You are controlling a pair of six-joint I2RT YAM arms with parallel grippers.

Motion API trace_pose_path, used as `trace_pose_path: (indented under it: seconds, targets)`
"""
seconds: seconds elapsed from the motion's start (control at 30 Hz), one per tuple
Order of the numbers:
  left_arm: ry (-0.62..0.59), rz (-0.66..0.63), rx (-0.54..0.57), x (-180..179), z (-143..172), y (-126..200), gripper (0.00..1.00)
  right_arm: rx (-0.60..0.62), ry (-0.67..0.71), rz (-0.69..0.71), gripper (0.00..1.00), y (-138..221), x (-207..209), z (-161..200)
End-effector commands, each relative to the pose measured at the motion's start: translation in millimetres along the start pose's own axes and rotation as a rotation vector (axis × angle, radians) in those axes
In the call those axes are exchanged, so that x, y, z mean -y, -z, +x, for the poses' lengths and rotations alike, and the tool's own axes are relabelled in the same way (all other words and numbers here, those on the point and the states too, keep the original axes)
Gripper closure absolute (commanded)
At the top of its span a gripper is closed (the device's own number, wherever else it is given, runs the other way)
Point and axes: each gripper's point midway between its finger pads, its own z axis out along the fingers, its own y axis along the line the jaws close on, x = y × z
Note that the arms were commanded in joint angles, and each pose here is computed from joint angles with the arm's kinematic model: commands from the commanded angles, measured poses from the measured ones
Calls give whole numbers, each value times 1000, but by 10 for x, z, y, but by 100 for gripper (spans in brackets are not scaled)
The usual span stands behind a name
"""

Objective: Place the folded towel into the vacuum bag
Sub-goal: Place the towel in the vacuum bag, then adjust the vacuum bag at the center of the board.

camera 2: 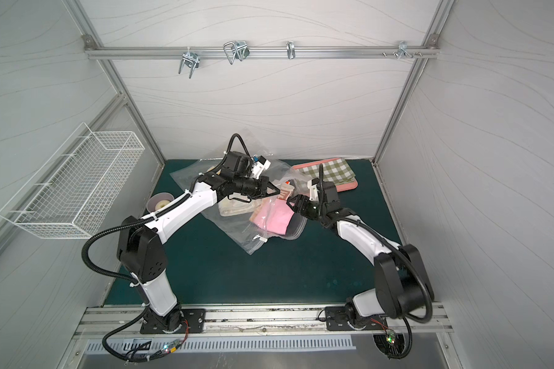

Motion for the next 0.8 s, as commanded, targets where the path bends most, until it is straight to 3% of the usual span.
trace_pose_path:
  seconds: [0.0,0.23,0.47,0.63,0.77]
  targets:
    - [1,6,-12,-17,11,-131,100,-42,-46,155,36,189,419,212]
    - [-2,7,-6,2,-14,-119,100,-42,-125,302,44,282,904,295]
    - [-9,7,-6,10,-16,-108,100,-93,-175,249,50,-199,1119,354]
    - [-15,6,-2,21,-19,-94,100,-130,-211,194,76,-508,1127,421]
    - [-23,-2,9,24,-41,-58,100,-116,-213,102,99,-490,930,388]
